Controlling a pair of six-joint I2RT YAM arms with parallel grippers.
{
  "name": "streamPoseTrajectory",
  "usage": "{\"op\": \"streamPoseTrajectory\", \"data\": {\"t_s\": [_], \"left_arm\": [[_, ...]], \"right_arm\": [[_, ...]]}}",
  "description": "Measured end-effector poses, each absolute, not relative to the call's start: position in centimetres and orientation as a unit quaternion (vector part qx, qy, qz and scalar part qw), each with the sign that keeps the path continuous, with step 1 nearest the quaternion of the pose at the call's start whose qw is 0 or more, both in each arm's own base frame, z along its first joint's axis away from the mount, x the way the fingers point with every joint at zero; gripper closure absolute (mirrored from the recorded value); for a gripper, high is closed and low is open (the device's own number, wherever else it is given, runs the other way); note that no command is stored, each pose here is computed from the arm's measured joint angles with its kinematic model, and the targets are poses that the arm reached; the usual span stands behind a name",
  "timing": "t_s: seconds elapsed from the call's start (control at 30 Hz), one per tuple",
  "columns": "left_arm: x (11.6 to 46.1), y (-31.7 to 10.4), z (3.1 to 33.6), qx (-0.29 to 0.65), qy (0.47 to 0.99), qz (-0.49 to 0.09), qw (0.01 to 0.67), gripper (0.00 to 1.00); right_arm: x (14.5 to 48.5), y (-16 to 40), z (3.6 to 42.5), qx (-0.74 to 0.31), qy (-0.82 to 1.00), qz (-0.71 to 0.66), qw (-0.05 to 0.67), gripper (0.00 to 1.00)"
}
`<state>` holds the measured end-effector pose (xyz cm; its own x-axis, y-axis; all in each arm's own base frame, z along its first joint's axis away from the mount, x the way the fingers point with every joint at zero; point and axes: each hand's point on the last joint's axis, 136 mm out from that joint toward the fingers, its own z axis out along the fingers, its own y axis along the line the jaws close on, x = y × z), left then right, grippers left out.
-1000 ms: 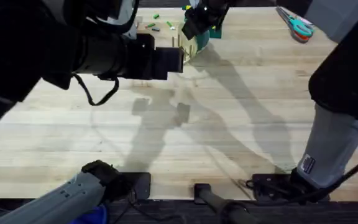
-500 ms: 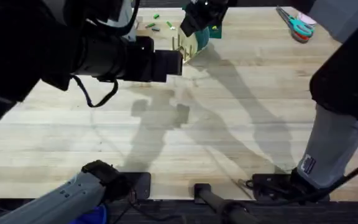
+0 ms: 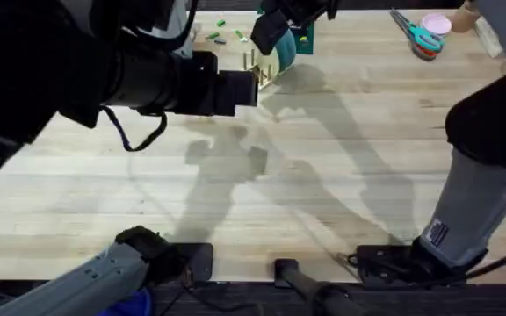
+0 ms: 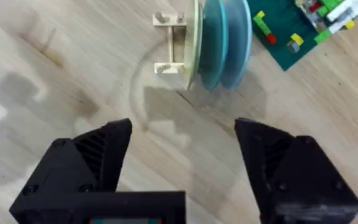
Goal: Pick up the plates from the table one by one and place each into a slot on the dish rack.
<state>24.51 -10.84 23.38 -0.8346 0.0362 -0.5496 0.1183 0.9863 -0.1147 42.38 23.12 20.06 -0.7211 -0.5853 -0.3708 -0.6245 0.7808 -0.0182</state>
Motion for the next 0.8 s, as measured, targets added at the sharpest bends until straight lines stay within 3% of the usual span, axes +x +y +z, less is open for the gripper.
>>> {"op": "streamPoseTrajectory", "data": {"t_s": [0.37, 0.8], "left_arm": [[24.5, -10.8, 23.4, 0.04, 0.955, -0.072, 0.285, 0.008], [24.5, -10.8, 23.4, 0.04, 0.955, -0.072, 0.285, 0.007]], "right_arm": [[40.6, 21.2, 21.0, -0.319, 0.935, 0.048, 0.147, 0.006], [39.1, 19.0, 23.8, -0.303, 0.935, 0.049, 0.176, 0.006]]}}
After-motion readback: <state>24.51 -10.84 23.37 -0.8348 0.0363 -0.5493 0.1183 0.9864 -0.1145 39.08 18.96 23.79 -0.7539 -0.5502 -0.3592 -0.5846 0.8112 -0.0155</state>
